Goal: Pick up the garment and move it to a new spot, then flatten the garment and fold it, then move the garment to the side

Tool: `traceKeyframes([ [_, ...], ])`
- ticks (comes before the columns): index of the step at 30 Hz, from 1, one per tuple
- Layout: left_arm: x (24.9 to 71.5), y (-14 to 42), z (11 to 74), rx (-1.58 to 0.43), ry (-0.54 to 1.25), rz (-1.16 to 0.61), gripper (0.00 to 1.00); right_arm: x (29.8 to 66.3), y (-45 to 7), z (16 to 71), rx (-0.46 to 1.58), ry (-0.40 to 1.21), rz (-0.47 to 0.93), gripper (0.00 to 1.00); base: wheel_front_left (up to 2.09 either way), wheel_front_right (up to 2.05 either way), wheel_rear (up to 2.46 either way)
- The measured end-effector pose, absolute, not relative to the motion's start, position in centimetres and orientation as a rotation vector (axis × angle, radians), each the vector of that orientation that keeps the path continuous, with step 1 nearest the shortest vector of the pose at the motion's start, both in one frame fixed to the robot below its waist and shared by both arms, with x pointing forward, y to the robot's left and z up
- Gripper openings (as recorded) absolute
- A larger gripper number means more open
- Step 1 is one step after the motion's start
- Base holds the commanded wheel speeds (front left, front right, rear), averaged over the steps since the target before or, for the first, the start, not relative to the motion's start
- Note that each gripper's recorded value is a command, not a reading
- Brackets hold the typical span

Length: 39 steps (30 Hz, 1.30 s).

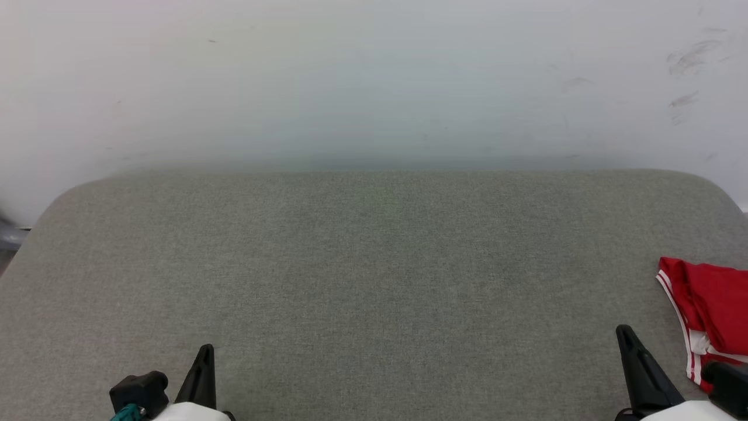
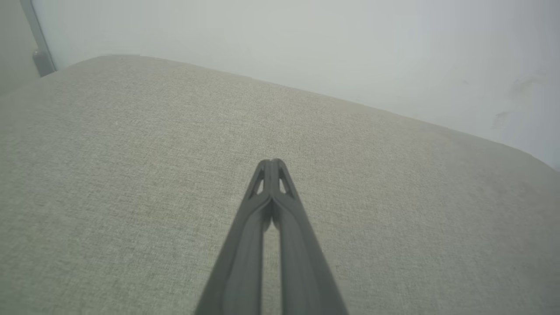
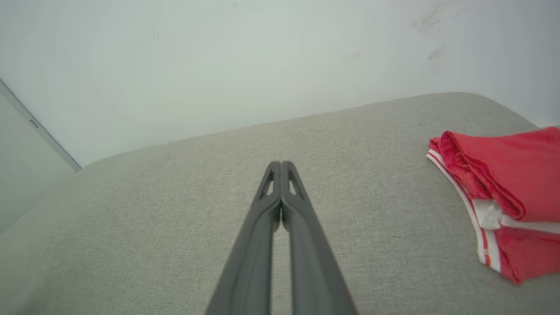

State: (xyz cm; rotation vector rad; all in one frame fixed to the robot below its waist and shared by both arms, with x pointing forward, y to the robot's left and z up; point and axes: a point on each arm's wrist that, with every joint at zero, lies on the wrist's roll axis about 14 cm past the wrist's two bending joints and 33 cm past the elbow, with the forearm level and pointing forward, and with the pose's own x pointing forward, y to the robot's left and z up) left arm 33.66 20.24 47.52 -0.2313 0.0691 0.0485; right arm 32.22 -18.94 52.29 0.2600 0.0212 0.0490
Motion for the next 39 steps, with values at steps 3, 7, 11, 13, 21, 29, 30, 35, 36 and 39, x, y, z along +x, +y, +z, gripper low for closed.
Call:
traceKeyframes([
  [3,33.8,20.3,47.4,-0.287,0.080,0.057,0.00,32.4,-18.9,52.1,0.318,0.026,0.049,0.00,0.00,0.00,0.00],
  [7,34.1,20.4,47.4,-0.364,0.089,0.071,0.00,32.9,-18.9,52.2,0.392,0.021,0.051,0.00,0.00,0.00,0.00],
  [11,34.4,20.4,47.4,-0.434,0.097,0.075,0.00,33.1,-18.9,51.9,0.462,0.026,0.050,0.00,0.00,0.00,0.00],
  [13,34.5,20.5,47.4,-0.467,0.102,0.083,0.00,33.3,-18.9,51.9,0.494,0.024,0.051,0.00,0.00,0.00,0.00],
  [21,35.0,20.4,47.5,-0.600,0.109,0.090,0.00,34.0,-18.9,51.9,0.621,0.019,0.050,0.00,0.00,0.00,0.00],
  [29,35.4,20.5,47.6,-0.716,0.113,0.096,0.00,34.5,-19.0,51.8,0.735,0.022,0.048,0.00,0.00,0.00,0.00],
  [30,35.5,20.5,47.7,-0.730,0.112,0.097,0.00,34.6,-19.0,51.7,0.750,0.022,0.047,0.00,0.00,0.00,0.00],
  [35,35.7,20.5,47.7,-0.802,0.114,0.099,0.00,34.8,-19.0,51.5,0.817,0.026,0.043,0.00,0.00,0.00,0.00],
  [36,35.7,20.3,47.7,-0.816,0.115,0.096,0.00,34.8,-19.0,51.5,0.830,0.027,0.042,0.00,0.00,0.00,0.00],
  [39,35.8,20.3,47.7,-0.855,0.115,0.095,0.00,35.2,-19.1,51.7,0.867,0.019,0.045,0.00,0.00,0.00,0.00],
])
